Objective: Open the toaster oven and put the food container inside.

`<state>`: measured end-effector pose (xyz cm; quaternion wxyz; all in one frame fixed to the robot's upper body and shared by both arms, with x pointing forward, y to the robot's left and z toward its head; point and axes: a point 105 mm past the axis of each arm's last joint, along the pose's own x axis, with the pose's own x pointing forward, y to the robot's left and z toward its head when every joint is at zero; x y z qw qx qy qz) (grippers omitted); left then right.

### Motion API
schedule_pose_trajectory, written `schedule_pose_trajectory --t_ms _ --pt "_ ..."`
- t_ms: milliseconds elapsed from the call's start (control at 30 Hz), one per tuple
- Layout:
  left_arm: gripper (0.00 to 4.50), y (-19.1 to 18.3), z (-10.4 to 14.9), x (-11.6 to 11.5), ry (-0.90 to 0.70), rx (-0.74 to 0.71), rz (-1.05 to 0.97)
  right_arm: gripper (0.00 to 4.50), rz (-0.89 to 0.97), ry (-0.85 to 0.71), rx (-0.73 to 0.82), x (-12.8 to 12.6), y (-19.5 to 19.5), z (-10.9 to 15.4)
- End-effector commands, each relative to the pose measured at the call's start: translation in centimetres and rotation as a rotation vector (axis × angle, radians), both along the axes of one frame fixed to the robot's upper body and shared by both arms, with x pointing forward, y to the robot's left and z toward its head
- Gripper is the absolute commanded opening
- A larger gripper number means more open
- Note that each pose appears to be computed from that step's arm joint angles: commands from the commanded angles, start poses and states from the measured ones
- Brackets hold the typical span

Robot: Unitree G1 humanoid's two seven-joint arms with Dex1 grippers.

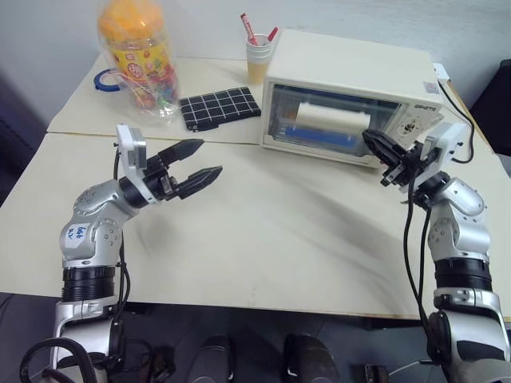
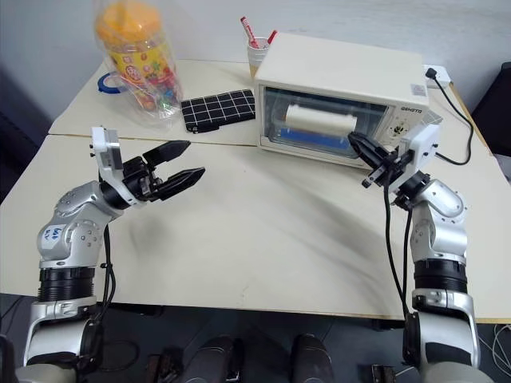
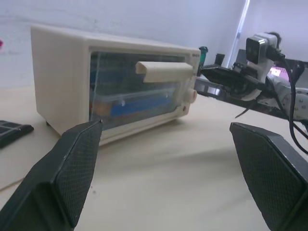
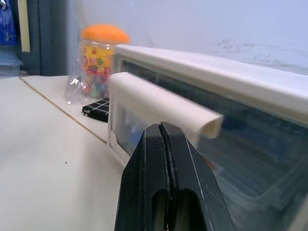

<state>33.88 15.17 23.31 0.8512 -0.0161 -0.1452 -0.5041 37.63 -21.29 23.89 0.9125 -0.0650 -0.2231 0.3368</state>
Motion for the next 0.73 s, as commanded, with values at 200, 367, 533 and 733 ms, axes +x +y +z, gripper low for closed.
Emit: schedule_pose_trajectory --t_ms 200,367,533,733 --pt "4.5 3.2 -2.2 0.2 -0.078 0.201 0.153 1.2 0.077 0.038 -0.043 -4.7 -1.1 0.1" --pt "4.5 5.2 -5.4 -2.0 -0.068 0.35 0.138 2.81 0.232 0.158 -0.218 -11.1 2.1 -4.3" --pt "4.5 6.6 -7.9 -3.9 -0.002 0.409 0.165 4.46 0.283 0.189 -0.331 -14.6 2.9 -7.7" --pt "4.5 8.2 -9.9 -4.8 0.017 0.474 0.216 4.48 0.234 0.151 -0.279 -15.4 3.4 -8.2"
